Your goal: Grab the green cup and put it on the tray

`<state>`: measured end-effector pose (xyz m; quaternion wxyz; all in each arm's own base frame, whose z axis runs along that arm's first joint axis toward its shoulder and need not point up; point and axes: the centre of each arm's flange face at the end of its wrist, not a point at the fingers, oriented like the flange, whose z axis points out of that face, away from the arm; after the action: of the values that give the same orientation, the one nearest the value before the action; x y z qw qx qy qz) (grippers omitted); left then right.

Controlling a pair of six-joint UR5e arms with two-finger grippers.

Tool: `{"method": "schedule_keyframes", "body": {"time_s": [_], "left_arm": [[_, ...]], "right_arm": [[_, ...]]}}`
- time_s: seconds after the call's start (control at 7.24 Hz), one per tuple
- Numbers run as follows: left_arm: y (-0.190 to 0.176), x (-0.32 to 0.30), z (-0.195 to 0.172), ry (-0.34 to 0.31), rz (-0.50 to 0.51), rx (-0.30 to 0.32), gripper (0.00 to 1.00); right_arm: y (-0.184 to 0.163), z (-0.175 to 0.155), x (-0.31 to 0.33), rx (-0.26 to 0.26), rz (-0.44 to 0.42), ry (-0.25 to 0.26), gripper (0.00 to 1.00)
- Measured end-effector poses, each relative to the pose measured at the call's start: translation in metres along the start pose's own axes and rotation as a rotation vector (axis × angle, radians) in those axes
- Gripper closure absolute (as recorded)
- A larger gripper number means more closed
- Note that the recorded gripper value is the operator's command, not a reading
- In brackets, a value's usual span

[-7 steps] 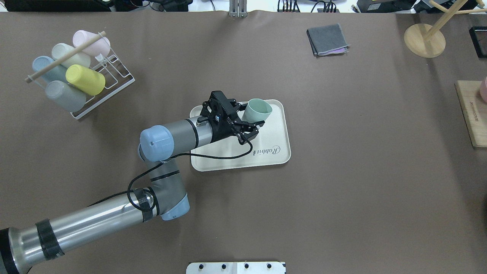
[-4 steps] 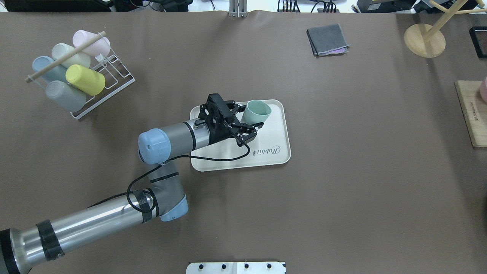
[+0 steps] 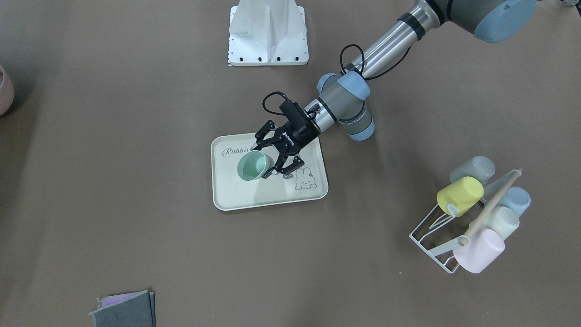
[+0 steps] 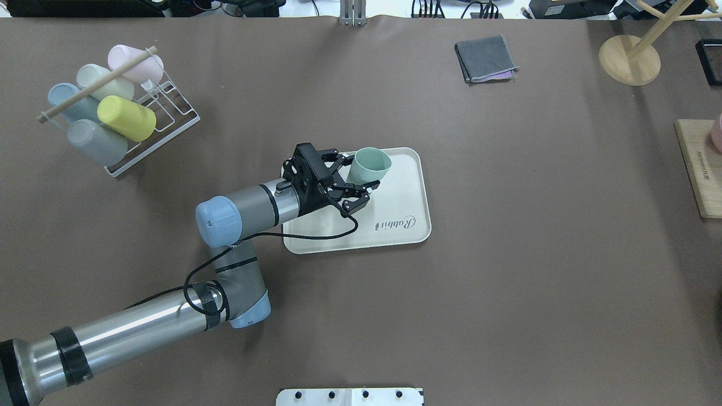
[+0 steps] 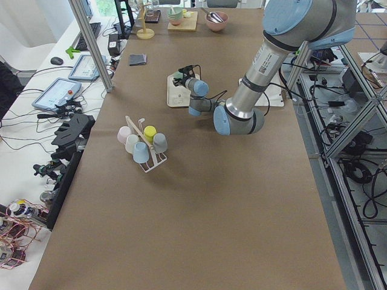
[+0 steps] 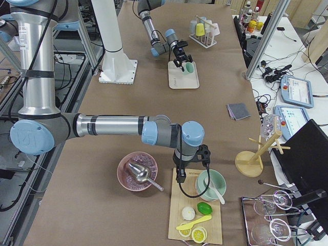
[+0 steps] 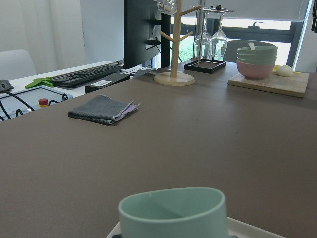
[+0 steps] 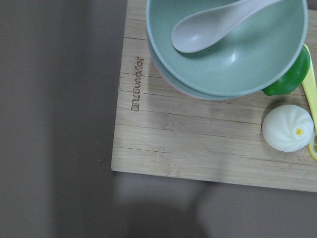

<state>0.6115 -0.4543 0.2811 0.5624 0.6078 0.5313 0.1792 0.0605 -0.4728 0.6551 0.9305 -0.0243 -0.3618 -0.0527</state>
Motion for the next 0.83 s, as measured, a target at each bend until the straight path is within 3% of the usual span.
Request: {"method": "schedule_keyframes", "body": {"time_s": [0.28, 0.55, 0.83], "left_arm": [[0.0099, -0.0047, -0.0075, 0.0, 0.014, 0.01, 0.93], [0.0113, -0.0053, -0.0088, 0.001, 0.018, 0.012, 0.81], [0.0105, -0.0048, -0.0081, 0.002, 0.018, 0.012, 0.54]], "right_arm": [[0.0, -0.0003, -0.0004, 0.001, 0.0, -0.001, 0.0], [-0.0001, -0.0005, -0.0007, 0.001, 0.0, -0.002, 0.0], [-0.0002, -0.0009, -0.0011, 0.002, -0.001, -0.002, 0.0]]}}
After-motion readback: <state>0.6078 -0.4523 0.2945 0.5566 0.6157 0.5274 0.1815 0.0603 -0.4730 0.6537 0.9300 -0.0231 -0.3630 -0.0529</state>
